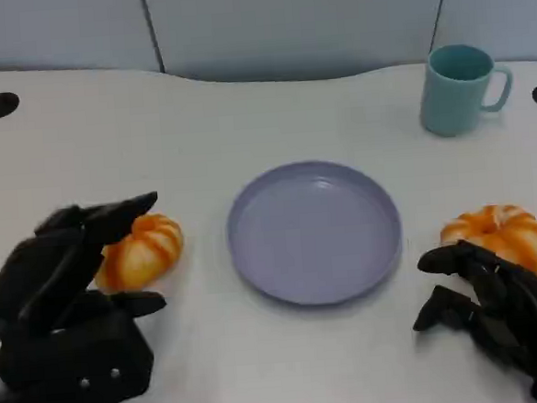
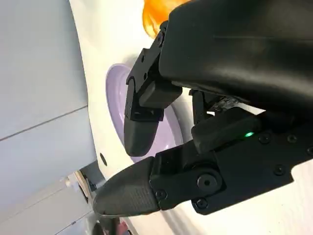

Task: Grasp the bread from the table and place it into the plate.

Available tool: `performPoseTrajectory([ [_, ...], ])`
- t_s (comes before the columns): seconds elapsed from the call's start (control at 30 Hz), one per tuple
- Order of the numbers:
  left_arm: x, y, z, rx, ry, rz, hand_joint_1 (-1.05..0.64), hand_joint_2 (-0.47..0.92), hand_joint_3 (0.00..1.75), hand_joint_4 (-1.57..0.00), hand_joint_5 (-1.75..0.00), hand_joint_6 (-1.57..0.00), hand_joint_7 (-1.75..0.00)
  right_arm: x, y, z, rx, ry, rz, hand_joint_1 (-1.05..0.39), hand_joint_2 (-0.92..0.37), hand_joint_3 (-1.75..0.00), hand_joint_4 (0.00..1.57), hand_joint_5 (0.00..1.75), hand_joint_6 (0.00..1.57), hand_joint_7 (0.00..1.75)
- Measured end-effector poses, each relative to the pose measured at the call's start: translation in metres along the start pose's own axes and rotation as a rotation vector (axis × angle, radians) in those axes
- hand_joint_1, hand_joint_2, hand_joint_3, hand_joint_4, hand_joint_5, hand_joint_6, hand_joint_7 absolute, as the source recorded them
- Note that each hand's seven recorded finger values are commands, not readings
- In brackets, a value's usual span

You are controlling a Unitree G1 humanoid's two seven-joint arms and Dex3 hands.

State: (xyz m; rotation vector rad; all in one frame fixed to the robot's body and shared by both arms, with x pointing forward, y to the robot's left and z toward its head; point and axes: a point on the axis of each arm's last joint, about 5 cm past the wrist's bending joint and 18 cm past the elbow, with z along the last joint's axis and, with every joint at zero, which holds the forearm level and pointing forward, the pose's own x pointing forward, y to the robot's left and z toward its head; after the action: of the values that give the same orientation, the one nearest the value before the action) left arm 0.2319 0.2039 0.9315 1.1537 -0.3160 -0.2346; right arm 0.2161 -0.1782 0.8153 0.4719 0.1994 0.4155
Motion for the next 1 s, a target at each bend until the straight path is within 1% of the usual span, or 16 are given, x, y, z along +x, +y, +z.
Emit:
performPoseTrajectory([
  [0.03, 0.003, 0.01, 0.005, 0.11, -0.038, 0.02, -0.78, 0.92, 0.1, 0.0, -0.35, -0.26, 0.0, 0.001, 0.0006, 0.0, 0.002, 0.0, 0.002, -0.46, -0.92, -0.16, 0.64, 1.42, 0.67, 0.99],
  [0.07, 0.007, 0.017, 0.008, 0.16, -0.063, 0.049, -0.8, 0.92, 0.11, 0.0, -0.28, -0.21, 0.0, 0.001, 0.001, 0.0, 0.004, 0.001, 0.002, -0.45, -0.92, -0.16, 0.64, 1.42, 0.66, 0.99],
  [0.1, 0.011, 0.021, 0.011, 0.195, -0.073, 0.064, -0.81, 0.92, 0.12, 0.0, -0.25, -0.19, -0.01, 0.001, 0.0012, -0.001, 0.005, 0.001, 0.003, -0.45, -0.92, -0.17, 0.64, 1.42, 0.66, 1.0],
  [0.13, 0.015, 0.023, 0.014, 0.22, -0.071, 0.054, -0.81, 0.92, 0.12, 0.0, -0.24, -0.19, -0.01, 0.001, 0.0015, -0.001, 0.007, 0.001, 0.004, -0.45, -0.92, -0.17, 0.63, 1.42, 0.66, 1.0],
  [0.2, 0.022, 0.023, 0.015, 0.259, -0.055, -0.001, -0.81, 0.92, 0.1, 0.0, -0.22, -0.19, -0.01, 0.002, 0.0023, -0.001, 0.012, 0.002, 0.006, -0.45, -0.92, -0.17, 0.63, 1.42, 0.66, 1.0],
  [0.4, 0.035, 0.013, 0.009, 0.276, -0.008, -0.118, -0.75, 0.91, 0.04, -0.01, -0.21, -0.2, -0.01, 0.001, 0.0028, -0.001, 0.017, 0.004, 0.008, -0.45, -0.92, -0.17, 0.64, 1.42, 0.64, 1.0],
  [0.47, 0.043, 0.009, 0.004, 0.273, 0.011, -0.181, -0.74, 0.92, 0.03, 0.0, -0.2, -0.19, 0.0, 0.001, 0.0028, -0.001, 0.018, 0.004, 0.009, -0.45, -0.92, -0.16, 0.64, 1.42, 0.64, 1.01],
  [0.53, 0.051, 0.005, 0.0, 0.261, 0.035, -0.256, -0.73, 0.92, 0.03, 0.0, -0.14, -0.16, 0.0, 0.0, 0.0028, -0.001, 0.018, 0.003, 0.009, -0.45, -0.92, -0.16, 0.64, 1.42, 0.64, 1.01],
  [0.6, 0.059, 0.003, -0.003, 0.248, 0.066, -0.335, -0.74, 0.91, 0.02, -0.02, -0.14, -0.16, -0.01, 0.0, 0.0029, -0.001, 0.018, 0.002, 0.01, -0.45, -0.92, -0.16, 0.64, 1.42, 0.63, 1.01],
  [0.7, 0.07, -0.002, -0.006, 0.245, 0.11, -0.425, -0.75, 0.92, 0.01, -0.03, -0.13, -0.17, -0.01, -0.001, 0.003, -0.001, 0.019, 0.001, 0.012, -0.45, -0.92, -0.16, 0.64, 1.41, 0.63, 1.01],
  [0.8, 0.077, -0.007, -0.008, 0.222, 0.131, -0.477, -0.75, 0.92, 0.01, -0.04, -0.13, -0.17, -0.01, -0.001, 0.0033, -0.001, 0.019, 0.001, 0.013, -0.46, -0.92, -0.16, 0.63, 1.41, 0.63, 1.01],
  [0.9, 0.08, -0.013, -0.009, 0.214, 0.141, -0.506, -0.75, 0.9, 0.0, -0.05, -0.12, -0.18, -0.01, -0.002, 0.0029, -0.001, 0.019, 0.002, 0.012, -0.46, -0.92, -0.16, 0.65, 1.42, 0.64, 1.02],
  [1.0, 0.085, -0.025, -0.011, 0.21, 0.175, -0.528, -0.74, 0.89, 0.0, -0.05, -0.11, -0.17, 0.0, -0.003, 0.0025, -0.001, 0.019, 0.003, 0.01, -0.46, -0.92, -0.16, 0.65, 1.42, 0.65, 1.02],
])
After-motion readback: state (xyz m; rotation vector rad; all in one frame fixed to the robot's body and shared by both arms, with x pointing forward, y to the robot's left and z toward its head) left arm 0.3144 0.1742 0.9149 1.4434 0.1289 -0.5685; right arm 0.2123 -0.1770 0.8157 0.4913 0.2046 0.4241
